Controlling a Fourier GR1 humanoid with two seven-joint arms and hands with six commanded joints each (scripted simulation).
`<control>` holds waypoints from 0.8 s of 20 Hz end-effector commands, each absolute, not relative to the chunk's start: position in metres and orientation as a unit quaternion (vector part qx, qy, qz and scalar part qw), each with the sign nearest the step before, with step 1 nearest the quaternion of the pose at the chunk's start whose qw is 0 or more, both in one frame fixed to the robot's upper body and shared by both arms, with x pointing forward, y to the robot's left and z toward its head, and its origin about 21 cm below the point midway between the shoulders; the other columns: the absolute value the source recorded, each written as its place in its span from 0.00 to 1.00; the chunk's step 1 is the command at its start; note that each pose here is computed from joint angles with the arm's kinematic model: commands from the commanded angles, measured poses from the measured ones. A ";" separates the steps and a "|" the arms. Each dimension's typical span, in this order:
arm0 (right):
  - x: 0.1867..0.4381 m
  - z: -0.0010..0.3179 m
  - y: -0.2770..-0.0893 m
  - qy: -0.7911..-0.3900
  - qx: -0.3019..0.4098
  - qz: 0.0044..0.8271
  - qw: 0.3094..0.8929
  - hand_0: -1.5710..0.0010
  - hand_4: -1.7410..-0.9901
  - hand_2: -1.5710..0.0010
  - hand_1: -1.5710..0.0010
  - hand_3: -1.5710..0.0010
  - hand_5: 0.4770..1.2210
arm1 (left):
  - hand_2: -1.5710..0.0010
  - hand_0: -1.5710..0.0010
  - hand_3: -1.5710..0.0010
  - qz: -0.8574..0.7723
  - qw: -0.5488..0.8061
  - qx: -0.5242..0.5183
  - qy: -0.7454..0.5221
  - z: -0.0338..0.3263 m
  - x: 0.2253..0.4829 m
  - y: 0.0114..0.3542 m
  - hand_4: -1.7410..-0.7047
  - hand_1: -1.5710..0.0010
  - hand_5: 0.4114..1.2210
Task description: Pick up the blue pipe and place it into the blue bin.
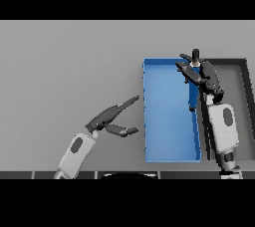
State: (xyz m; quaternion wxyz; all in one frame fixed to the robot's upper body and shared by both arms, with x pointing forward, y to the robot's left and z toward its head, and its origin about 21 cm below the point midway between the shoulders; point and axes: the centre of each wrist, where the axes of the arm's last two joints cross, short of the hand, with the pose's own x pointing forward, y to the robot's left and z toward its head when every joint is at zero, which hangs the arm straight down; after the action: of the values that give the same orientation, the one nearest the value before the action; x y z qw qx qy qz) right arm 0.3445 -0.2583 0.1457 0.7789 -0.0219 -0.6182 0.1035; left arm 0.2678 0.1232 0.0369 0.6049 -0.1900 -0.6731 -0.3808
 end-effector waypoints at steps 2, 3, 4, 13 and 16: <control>0.338 0.131 -0.258 -0.591 -0.016 0.090 0.802 0.00 0.32 0.00 0.00 0.00 1.00 | 1.00 1.00 1.00 -0.379 0.600 -0.185 -0.680 0.038 0.268 0.122 0.79 1.00 0.08; 0.335 0.126 -0.261 -0.576 -0.018 0.087 0.813 0.00 0.32 0.00 0.00 0.00 1.00 | 1.00 1.00 1.00 -0.380 0.602 -0.184 -0.678 0.039 0.269 0.119 0.79 1.00 0.08; 0.334 0.122 -0.264 -0.561 -0.023 0.083 0.823 0.00 0.26 0.00 0.00 0.20 1.00 | 1.00 1.00 1.00 -0.381 0.598 -0.184 -0.681 0.040 0.272 0.122 0.79 1.00 0.08; 0.328 0.106 -0.253 -0.445 -0.024 0.036 0.895 0.45 0.45 0.50 0.48 0.85 0.89 | 1.00 1.00 1.00 -0.382 0.600 -0.183 -0.678 0.039 0.273 0.117 0.79 1.00 0.10; 0.328 0.105 -0.252 -0.436 -0.047 0.089 0.894 0.72 0.58 0.74 0.73 0.92 0.79 | 1.00 1.00 1.00 -0.380 0.600 -0.186 -0.679 0.040 0.271 0.119 0.79 1.00 0.10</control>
State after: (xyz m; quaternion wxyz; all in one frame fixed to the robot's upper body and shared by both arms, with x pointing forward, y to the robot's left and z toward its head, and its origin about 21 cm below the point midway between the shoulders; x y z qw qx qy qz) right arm 0.3280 -0.2525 0.1053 0.8941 -0.0465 -0.4364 0.0900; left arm 0.2711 0.1187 0.0397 0.6002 -0.1860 -0.6787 -0.3801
